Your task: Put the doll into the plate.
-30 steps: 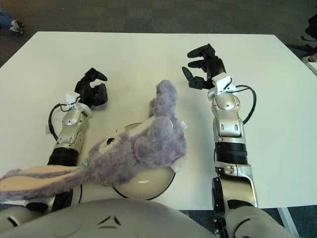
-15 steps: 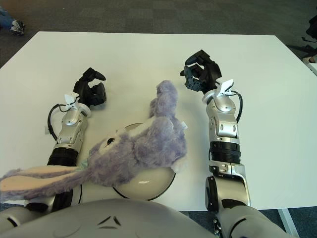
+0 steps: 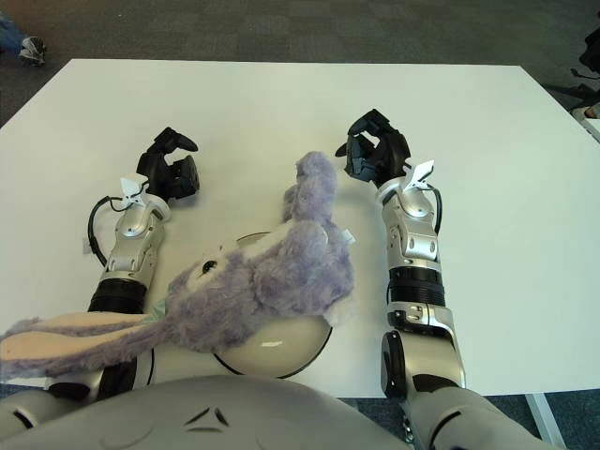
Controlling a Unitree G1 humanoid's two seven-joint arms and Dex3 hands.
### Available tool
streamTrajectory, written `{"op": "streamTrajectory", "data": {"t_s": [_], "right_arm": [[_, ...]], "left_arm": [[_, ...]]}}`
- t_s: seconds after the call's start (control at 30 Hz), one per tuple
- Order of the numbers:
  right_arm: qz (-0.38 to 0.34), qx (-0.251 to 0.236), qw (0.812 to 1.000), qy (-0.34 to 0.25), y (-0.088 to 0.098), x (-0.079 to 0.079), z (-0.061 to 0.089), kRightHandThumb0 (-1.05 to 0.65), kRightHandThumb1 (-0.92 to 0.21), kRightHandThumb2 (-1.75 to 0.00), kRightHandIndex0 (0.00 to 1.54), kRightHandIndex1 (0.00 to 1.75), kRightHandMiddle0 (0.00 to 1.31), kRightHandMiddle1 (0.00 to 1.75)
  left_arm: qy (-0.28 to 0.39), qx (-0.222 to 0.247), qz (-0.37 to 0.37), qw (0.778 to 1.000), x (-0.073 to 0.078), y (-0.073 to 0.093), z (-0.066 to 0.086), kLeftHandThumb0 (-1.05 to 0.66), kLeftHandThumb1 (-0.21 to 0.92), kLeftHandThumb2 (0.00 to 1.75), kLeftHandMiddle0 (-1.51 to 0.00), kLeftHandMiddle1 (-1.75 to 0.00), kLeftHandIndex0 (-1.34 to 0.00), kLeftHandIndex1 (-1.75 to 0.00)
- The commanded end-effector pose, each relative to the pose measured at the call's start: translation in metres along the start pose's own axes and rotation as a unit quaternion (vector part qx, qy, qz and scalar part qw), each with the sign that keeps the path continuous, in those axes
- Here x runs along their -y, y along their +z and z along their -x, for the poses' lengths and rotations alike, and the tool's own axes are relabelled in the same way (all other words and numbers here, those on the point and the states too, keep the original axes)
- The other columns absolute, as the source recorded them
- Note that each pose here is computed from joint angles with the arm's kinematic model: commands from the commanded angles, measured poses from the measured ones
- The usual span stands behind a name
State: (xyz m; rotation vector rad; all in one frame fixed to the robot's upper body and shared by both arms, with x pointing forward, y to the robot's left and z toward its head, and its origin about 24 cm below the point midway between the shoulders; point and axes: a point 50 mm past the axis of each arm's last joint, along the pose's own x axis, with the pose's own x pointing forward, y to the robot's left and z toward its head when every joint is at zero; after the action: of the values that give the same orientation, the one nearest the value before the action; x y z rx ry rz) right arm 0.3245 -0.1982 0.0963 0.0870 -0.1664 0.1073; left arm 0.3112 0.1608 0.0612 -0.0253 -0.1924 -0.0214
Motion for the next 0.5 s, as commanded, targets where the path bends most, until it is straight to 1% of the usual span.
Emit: {"op": "streamTrajectory", "data": {"t_s": [0.0,0.17,0.47], "right_arm": [[-0.011,0.008,1.000,-0.005,-0.003,0.000,0.000,-0.01,-0.34,-1.23,0.61,1.56,0.46,1.75],[-0.020,0.000,1.000,-0.011,-0.011,-0.001,0.001,-0.01,-0.28,-1.32,0.65,1.61,0.46,1.75],[-0.037,-0.016,0.999,-0.016,-0.022,-0.002,0.001,-0.01,-0.14,-1.51,0.75,1.69,0.53,1.75]], "left_arm": [[0.003,0.002,-0.004,1.000,-0.003,0.000,0.001,-0.43,0.47,1.12,-1.18,-1.75,-0.49,-1.75],[0.002,0.002,-0.002,1.000,-0.003,0.000,0.002,-0.43,0.47,1.12,-1.18,-1.75,-0.49,-1.75],[-0.002,0.005,0.002,1.000,-0.002,0.000,0.003,-0.43,0.46,1.13,-1.20,-1.75,-0.50,-1.75]]}}
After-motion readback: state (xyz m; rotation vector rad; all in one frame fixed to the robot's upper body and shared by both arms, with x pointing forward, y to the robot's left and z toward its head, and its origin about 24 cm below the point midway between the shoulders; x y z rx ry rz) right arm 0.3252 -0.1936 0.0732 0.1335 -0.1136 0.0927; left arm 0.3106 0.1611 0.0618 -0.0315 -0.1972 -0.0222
